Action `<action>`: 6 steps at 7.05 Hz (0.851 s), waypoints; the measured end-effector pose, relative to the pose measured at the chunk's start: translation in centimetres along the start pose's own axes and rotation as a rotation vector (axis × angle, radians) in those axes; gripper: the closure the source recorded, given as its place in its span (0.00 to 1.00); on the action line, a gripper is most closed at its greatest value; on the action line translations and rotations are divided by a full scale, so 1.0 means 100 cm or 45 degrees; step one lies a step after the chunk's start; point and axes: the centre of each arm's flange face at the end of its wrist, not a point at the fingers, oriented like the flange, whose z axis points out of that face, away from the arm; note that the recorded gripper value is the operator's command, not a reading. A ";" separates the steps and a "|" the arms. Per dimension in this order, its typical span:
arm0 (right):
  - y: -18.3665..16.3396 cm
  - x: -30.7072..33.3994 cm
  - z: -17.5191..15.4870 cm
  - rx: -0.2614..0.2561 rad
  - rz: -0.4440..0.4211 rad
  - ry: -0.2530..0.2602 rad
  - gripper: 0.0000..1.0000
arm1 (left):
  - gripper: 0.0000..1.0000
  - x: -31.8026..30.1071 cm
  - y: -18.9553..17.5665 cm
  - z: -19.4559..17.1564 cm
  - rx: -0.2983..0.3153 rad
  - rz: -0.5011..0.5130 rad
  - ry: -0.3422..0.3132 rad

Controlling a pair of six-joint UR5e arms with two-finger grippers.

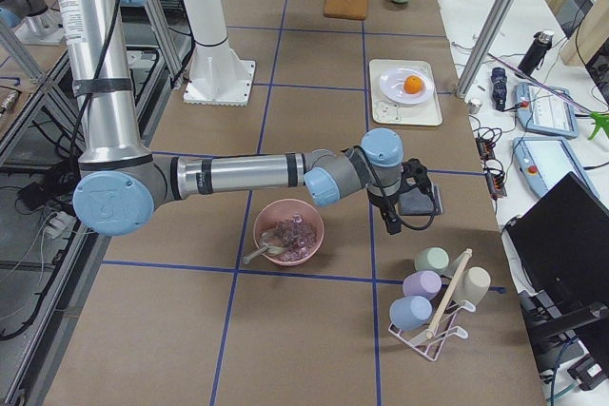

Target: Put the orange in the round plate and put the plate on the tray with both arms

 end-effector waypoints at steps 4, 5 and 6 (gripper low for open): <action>0.023 -0.002 -0.033 -0.148 0.018 0.019 0.00 | 0.02 -0.095 0.037 0.013 -0.198 0.016 0.041; 0.022 -0.007 -0.033 -0.162 0.022 0.017 0.00 | 0.02 -0.097 0.040 0.019 -0.211 -0.056 0.094; 0.021 -0.015 -0.029 -0.175 0.012 0.010 0.00 | 0.02 -0.097 0.040 0.020 -0.214 -0.119 0.127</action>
